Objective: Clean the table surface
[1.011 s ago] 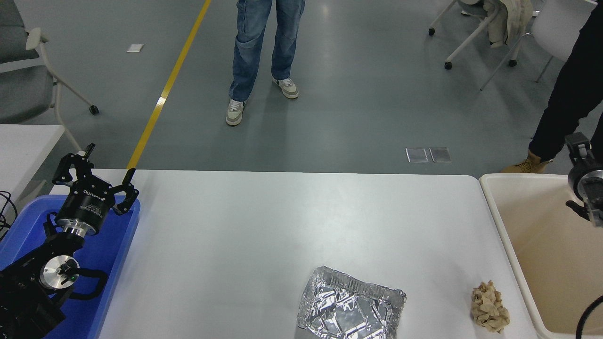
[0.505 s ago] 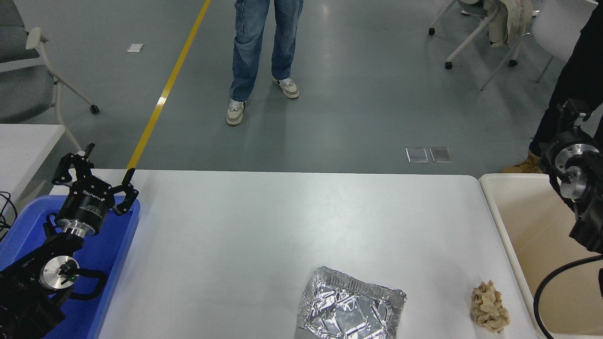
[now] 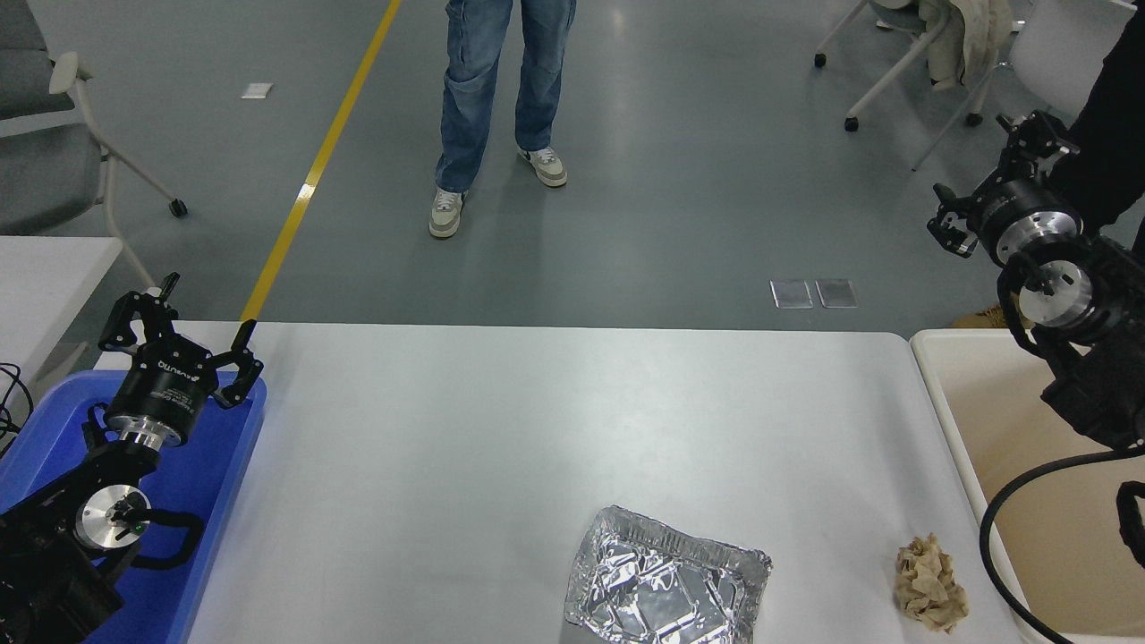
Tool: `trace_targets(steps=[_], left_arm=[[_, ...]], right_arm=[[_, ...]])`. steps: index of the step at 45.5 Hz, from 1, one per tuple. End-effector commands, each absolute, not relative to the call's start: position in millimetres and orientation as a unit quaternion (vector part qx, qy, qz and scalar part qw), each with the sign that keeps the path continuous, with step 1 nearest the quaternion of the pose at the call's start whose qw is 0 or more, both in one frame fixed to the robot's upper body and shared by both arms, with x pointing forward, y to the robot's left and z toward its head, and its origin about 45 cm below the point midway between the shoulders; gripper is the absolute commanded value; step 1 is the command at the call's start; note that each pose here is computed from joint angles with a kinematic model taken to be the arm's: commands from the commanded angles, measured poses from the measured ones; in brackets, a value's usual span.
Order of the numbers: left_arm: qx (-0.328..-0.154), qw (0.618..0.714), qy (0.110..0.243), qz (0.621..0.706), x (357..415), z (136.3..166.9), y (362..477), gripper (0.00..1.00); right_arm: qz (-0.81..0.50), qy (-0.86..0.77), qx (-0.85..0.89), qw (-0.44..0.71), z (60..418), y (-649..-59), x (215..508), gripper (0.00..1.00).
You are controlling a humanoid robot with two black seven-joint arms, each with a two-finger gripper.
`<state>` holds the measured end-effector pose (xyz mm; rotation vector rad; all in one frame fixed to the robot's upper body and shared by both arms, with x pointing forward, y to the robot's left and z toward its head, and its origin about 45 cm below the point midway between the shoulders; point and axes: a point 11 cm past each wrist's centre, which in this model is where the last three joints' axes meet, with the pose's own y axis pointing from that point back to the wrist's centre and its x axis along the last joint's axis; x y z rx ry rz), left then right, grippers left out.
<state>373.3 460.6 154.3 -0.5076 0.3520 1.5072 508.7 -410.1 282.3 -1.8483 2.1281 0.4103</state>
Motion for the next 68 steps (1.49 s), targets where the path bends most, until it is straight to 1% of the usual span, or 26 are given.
trace_targets(steps=[1, 13, 19, 39, 49, 54, 59, 68], left_arm=[[-0.226, 0.6862, 0.157, 0.6732, 373.3, 154.3, 460.7, 1.0], [-0.226, 0.6862, 0.157, 0.6732, 373.3, 154.3, 460.7, 1.0], [-0.227, 0.6865, 0.157, 0.6727, 373.3, 154.3, 460.6, 1.0], [-0.226, 0.6862, 0.157, 0.6732, 373.3, 154.3, 460.7, 1.0], [-0.227, 0.6865, 0.157, 0.6727, 373.3, 154.3, 460.6, 1.0], [-0.226, 0.6862, 0.157, 0.6732, 373.3, 154.3, 460.7, 1.0], [-0.227, 0.6865, 0.157, 0.6727, 373.3, 154.3, 460.6, 1.0], [-0.227, 0.6865, 0.157, 0.6727, 373.3, 154.3, 460.6, 1.0]], right_arm=[[0.152, 0.715, -0.651, 0.203, 268, -408, 497, 0.99], [0.167, 0.719, -0.643, 0.202, 222, -403, 476, 0.99], [0.17, 0.722, -0.64, 0.202, 212, -402, 472, 0.99], [0.156, 0.723, -0.643, 0.198, 223, -407, 476, 0.99], [0.129, 0.716, -0.661, 0.182, 246, -402, 488, 0.99], [0.091, 0.715, -0.679, 0.138, 262, -411, 492, 0.99], [0.046, 0.7, -0.71, 0.054, 269, -410, 495, 0.99], [-0.031, 0.643, -0.757, -0.116, 267, -395, 499, 0.99]])
